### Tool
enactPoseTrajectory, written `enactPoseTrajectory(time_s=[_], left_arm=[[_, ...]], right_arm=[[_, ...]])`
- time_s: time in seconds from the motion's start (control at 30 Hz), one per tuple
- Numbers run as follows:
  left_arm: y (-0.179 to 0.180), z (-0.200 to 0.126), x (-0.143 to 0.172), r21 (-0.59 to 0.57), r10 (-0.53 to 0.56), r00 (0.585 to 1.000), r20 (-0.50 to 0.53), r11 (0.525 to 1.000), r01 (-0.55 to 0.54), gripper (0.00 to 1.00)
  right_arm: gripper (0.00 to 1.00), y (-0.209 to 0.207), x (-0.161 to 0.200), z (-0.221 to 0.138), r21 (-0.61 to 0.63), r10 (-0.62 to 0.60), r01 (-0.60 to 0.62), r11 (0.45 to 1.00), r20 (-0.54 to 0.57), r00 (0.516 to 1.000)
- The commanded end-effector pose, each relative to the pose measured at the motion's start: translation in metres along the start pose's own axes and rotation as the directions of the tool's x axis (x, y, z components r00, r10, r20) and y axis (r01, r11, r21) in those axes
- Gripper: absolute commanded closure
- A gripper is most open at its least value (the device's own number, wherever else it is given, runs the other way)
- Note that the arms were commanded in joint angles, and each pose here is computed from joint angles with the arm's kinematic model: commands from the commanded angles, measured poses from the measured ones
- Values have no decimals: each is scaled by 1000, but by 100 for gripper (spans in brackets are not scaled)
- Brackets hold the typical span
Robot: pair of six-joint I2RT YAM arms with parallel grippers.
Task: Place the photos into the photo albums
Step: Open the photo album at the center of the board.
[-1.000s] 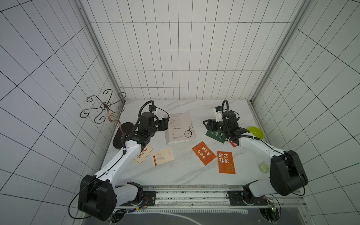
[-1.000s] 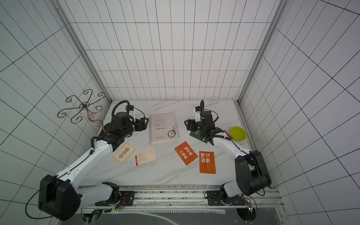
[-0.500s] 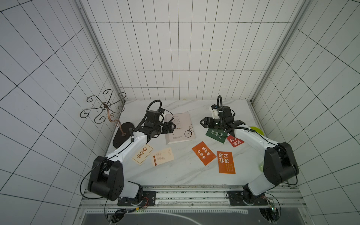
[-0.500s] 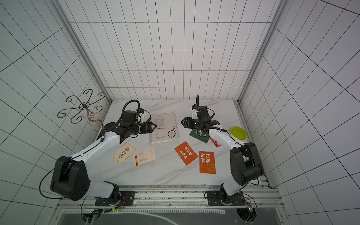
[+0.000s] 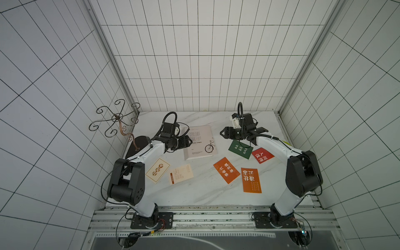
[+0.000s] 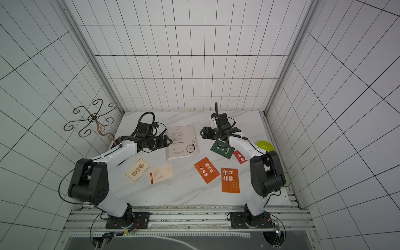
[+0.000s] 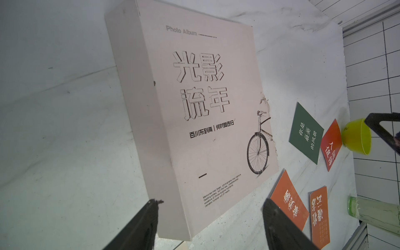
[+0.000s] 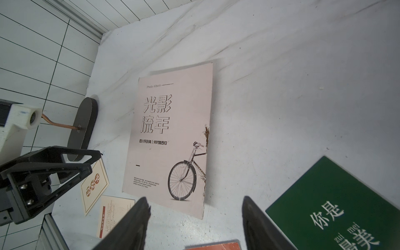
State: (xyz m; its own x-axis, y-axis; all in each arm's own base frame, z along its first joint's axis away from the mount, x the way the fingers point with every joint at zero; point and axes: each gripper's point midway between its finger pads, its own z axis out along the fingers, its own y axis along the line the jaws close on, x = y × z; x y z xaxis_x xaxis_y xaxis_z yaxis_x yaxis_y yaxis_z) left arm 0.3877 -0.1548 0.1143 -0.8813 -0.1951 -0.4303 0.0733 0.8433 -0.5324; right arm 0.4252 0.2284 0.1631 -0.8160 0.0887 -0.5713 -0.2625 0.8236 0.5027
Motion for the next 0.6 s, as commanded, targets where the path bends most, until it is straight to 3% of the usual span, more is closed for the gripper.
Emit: enactPoseTrajectory(time_s=[0.0, 0.57], left_arm=[[0, 8, -11, 11, -25, 1000, 15, 1000, 25, 25], [35, 40, -2, 23, -160, 985, -67, 986, 162, 25]], right_arm=[[36, 20, -27, 0, -52, 2, -1, 999, 29, 1000], [33, 7, -3, 61, -102, 97, -109, 989, -123, 988]])
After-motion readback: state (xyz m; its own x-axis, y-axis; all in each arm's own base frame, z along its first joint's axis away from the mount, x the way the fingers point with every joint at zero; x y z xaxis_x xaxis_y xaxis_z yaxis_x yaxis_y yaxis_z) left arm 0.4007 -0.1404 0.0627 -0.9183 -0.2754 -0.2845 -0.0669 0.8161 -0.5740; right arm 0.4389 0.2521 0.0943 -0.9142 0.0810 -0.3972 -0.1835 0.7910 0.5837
